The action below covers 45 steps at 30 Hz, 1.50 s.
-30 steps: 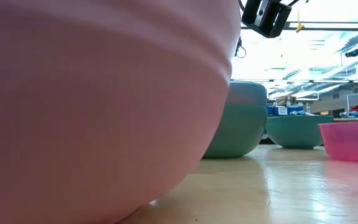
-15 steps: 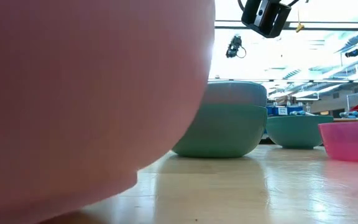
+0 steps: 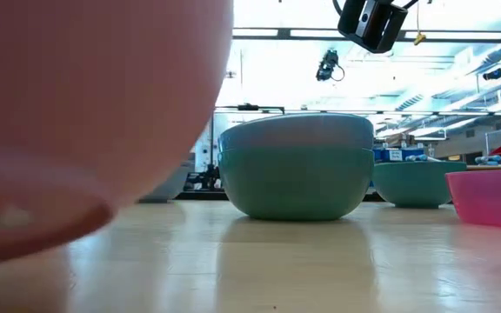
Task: Nest bowls inside each other
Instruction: Stack the pink bowl on top of the light orange bowl
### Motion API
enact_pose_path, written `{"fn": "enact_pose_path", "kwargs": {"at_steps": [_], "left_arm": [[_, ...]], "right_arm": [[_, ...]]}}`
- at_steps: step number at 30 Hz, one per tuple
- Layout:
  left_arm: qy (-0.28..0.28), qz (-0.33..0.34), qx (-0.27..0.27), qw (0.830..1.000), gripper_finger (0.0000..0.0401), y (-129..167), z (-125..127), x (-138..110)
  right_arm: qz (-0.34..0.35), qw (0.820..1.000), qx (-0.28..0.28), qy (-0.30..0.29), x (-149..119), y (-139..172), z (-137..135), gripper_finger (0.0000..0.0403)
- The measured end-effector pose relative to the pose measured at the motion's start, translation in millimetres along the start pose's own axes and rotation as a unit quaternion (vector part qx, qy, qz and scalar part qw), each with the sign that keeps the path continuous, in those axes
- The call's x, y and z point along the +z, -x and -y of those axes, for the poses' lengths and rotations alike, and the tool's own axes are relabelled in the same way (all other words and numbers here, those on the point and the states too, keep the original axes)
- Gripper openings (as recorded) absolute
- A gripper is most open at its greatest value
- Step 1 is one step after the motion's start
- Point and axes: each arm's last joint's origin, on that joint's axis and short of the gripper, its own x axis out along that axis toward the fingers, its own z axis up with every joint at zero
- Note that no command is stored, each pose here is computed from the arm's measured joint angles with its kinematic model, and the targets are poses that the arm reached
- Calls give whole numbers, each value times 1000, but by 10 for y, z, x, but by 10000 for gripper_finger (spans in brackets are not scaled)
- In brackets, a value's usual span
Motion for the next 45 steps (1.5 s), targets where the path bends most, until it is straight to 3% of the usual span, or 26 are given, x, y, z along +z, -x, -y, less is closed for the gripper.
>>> {"fn": "enact_pose_path", "kwargs": {"at_steps": [5, 34, 45], "left_arm": [[0, 1, -1, 1000, 21, 0, 3, 1], [-9, -1, -32, 999, 19, 104, 97, 62], [-35, 3, -10, 999, 19, 202, 174, 195]], "right_arm": [[0, 1000, 0, 0, 0, 0, 0, 191], [0, 1000, 0, 0, -1, 0, 1, 191], [-1, 1000, -1, 0, -2, -1, 2, 191]]}}
